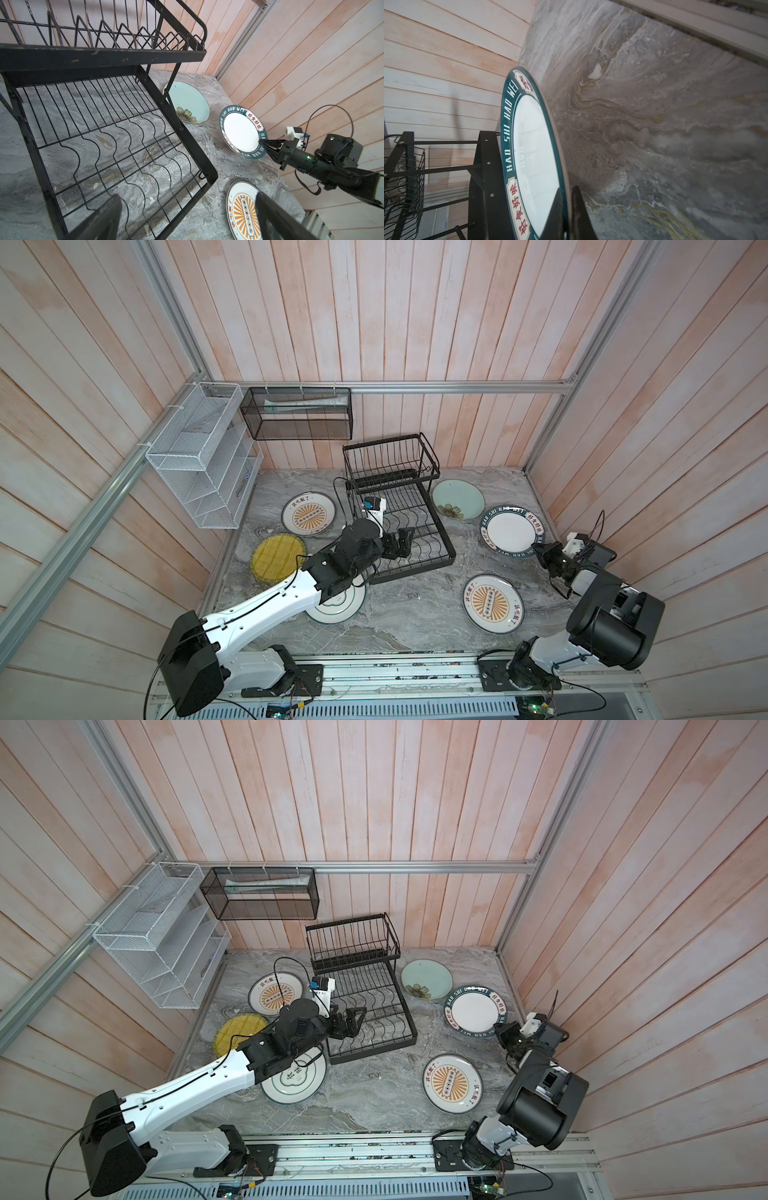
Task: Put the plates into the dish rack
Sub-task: 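Grip the green-rimmed plate edge with the right gripper and tilt it upright, then carry the upright green-rimmed plate toward the left gripper beside the rack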
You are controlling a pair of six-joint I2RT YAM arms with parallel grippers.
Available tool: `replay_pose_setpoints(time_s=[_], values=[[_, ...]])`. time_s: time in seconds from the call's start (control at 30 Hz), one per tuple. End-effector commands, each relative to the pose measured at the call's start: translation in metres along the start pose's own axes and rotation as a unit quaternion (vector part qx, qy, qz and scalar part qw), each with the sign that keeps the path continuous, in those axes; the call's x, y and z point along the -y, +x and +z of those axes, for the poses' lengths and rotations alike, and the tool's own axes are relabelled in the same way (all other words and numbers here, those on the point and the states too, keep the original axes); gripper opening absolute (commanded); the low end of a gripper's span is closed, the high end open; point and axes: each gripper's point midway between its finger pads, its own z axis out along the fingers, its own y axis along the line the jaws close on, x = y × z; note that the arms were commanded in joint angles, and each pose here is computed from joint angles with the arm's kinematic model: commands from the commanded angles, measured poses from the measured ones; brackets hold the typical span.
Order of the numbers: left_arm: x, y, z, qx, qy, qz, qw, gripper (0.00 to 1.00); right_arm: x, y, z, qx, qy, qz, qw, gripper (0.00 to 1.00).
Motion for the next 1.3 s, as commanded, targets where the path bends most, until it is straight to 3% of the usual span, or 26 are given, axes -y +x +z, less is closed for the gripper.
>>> replay_pose_setpoints(time_s=[0.0, 0.4, 0.57, 0.77, 0.93, 1.1, 1.27], values=[[0.009, -0.014, -0.01, 0.013, 0.014, -0.002, 1.0, 1.0, -0.033, -0.011, -0.014, 0.0, -0.039, -0.034, 0.999, 0.0], [-0.004, -0.022, 0.004, 0.006, -0.021, 0.021, 1.0, 1.0, -0.078, 0.007, -0.035, -0.018, -0.117, -0.046, 0.992, 0.0], [-0.019, -0.006, 0.019, -0.02, -0.028, 0.008, 0.999, 1.0, -0.09, 0.034, -0.027, -0.062, -0.147, -0.047, 0.986, 0.0], [-0.031, 0.007, 0.024, -0.036, -0.04, -0.002, 0.999, 1.0, -0.112, 0.066, -0.015, -0.116, -0.162, -0.089, 0.976, 0.0], [-0.046, 0.013, 0.024, -0.037, -0.034, -0.023, 0.998, 1.0, -0.133, 0.094, -0.009, -0.148, -0.184, -0.103, 0.966, 0.0], [-0.062, 0.025, 0.019, -0.037, 0.016, -0.063, 0.997, 1.0, -0.162, 0.121, -0.007, -0.167, -0.214, -0.109, 0.956, 0.0], [-0.064, 0.028, 0.008, -0.033, 0.034, -0.056, 0.997, 1.0, -0.185, 0.147, -0.006, -0.17, -0.228, -0.116, 0.952, 0.0]])
